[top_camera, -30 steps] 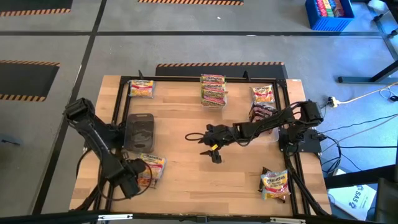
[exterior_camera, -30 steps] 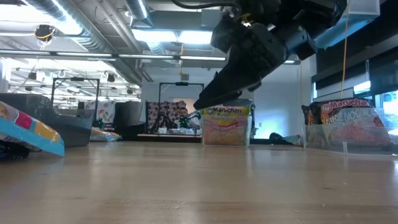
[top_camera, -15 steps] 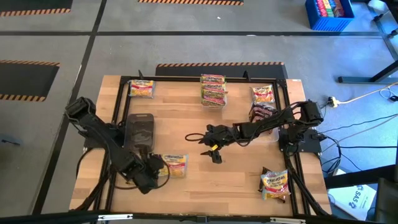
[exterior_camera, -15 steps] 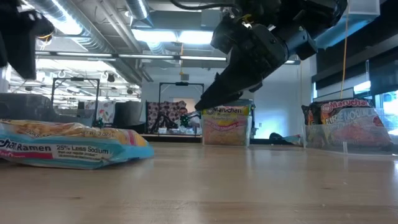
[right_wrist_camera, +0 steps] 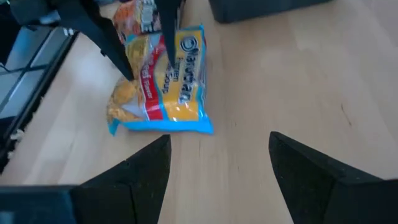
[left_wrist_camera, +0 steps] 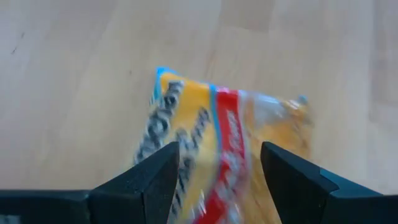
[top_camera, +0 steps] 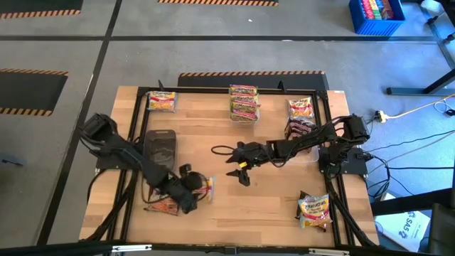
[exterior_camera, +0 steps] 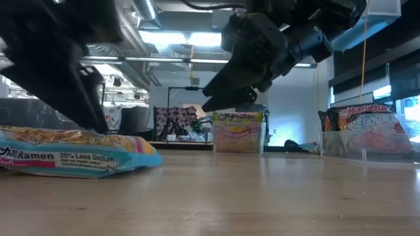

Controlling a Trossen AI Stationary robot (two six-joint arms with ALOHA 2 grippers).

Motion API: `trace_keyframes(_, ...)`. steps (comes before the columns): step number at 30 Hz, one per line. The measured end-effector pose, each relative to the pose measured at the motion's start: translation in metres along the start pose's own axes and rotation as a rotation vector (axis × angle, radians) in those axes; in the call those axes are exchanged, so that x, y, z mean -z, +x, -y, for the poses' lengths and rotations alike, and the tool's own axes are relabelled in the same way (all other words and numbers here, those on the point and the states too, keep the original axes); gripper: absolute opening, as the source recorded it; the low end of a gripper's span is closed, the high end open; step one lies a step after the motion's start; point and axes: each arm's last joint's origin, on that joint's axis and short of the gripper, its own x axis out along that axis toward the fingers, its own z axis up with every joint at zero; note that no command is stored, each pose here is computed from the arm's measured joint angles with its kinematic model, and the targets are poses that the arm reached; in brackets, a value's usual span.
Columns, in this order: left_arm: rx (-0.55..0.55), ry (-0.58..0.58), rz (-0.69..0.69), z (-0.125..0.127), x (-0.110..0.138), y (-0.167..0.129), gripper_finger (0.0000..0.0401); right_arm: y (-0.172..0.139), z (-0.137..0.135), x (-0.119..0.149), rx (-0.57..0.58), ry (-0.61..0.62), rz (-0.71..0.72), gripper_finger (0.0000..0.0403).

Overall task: Sort Maruchan noodles
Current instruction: Put the bottom left blue noodle pack into the black bin

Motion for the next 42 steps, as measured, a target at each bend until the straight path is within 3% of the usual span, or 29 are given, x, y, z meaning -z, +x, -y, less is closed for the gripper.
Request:
trace_keyframes(4,0.031,0.038,0.009,-0.003,-0.006,0.025,0.0221,0.000,0.001,0.005,0.011,0.012,-0.052,0.0252)
trace_keyframes(12,0.142,0.138,0.195,-0.011,-0.037,0.055,0.0221,-0.005,0.001,0.012,0.000,0.062,-0.152,0.0252)
trace_keyframes(16,0.180,0.124,0.201,-0.019,-0.055,0.053,0.0221,-0.008,0.000,0.007,-0.017,0.113,-0.126,0.0252)
trace_keyframes(20,0.290,0.069,0.133,-0.016,-0.068,0.027,0.0221,-0.004,-0.001,0.002,-0.004,0.183,-0.050,0.0255)
trace_keyframes(27,0.229,0.034,0.047,0.001,-0.043,0.006,0.0221,0.021,0.002,0.012,-0.076,0.295,-0.016,0.0296)
trace_keyframes(33,0.172,0.056,0.039,0.018,-0.021,0.017,0.0221,0.044,0.006,0.019,-0.079,0.391,-0.054,0.0323)
trace_keyframes(42,0.096,0.056,0.035,0.023,-0.007,0.043,0.0221,0.063,0.008,0.030,-0.137,0.511,-0.146,0.0311)
